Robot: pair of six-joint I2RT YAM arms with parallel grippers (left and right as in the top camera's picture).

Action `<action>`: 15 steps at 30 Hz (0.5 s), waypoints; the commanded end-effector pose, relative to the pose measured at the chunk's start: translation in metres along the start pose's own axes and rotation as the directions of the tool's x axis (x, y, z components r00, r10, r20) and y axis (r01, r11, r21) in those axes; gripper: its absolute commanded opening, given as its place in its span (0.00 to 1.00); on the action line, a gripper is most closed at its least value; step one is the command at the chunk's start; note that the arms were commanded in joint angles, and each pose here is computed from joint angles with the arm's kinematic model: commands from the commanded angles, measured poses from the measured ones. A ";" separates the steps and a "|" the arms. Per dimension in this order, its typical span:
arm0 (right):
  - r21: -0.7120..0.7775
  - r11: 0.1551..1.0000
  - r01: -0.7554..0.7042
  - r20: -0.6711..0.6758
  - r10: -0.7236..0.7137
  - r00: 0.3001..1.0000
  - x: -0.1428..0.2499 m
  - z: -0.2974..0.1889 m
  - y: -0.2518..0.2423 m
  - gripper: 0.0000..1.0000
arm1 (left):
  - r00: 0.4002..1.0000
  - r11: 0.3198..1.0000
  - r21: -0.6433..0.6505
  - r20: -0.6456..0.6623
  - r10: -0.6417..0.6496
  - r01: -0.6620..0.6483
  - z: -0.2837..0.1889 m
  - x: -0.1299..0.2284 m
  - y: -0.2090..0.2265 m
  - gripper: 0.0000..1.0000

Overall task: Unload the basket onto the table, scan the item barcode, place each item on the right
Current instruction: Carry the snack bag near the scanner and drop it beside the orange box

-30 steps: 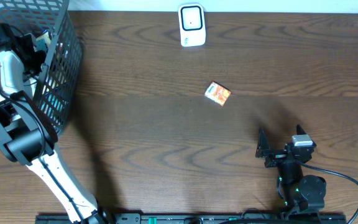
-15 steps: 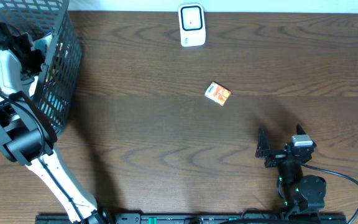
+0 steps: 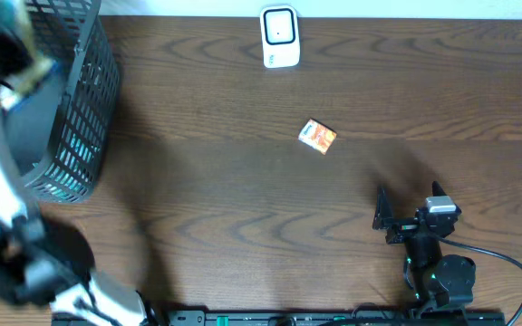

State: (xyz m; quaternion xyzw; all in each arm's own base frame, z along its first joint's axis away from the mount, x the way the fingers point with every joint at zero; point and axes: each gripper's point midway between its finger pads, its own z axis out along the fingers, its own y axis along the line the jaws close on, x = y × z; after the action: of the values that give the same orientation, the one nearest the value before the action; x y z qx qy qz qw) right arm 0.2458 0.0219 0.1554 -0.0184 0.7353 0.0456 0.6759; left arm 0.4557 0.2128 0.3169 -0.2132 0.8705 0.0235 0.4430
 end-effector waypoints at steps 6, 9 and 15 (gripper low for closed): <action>0.006 1.000 -0.010 -0.002 0.010 1.000 0.001 0.000 -0.001 0.99 | 0.903 0.944 0.200 0.294 -0.314 0.263 -0.149 -0.069 -0.040 0.07; 0.006 1.000 -0.010 -0.002 0.010 1.000 0.001 0.000 -0.001 0.99 | 0.905 0.899 0.361 0.243 -0.348 0.249 -0.172 -0.067 -0.075 0.07; 0.006 1.000 -0.010 -0.002 0.010 1.000 0.001 0.000 -0.001 0.99 | 0.971 0.792 0.591 0.060 -0.231 0.152 -0.177 -0.031 -0.173 0.08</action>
State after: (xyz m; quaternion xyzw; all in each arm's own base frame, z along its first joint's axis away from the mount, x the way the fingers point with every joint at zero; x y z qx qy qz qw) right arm 0.2458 0.0219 0.1554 -0.0183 0.7353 0.0454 0.6759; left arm 0.3958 0.0885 0.4802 -0.2118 0.7620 -0.1825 0.5841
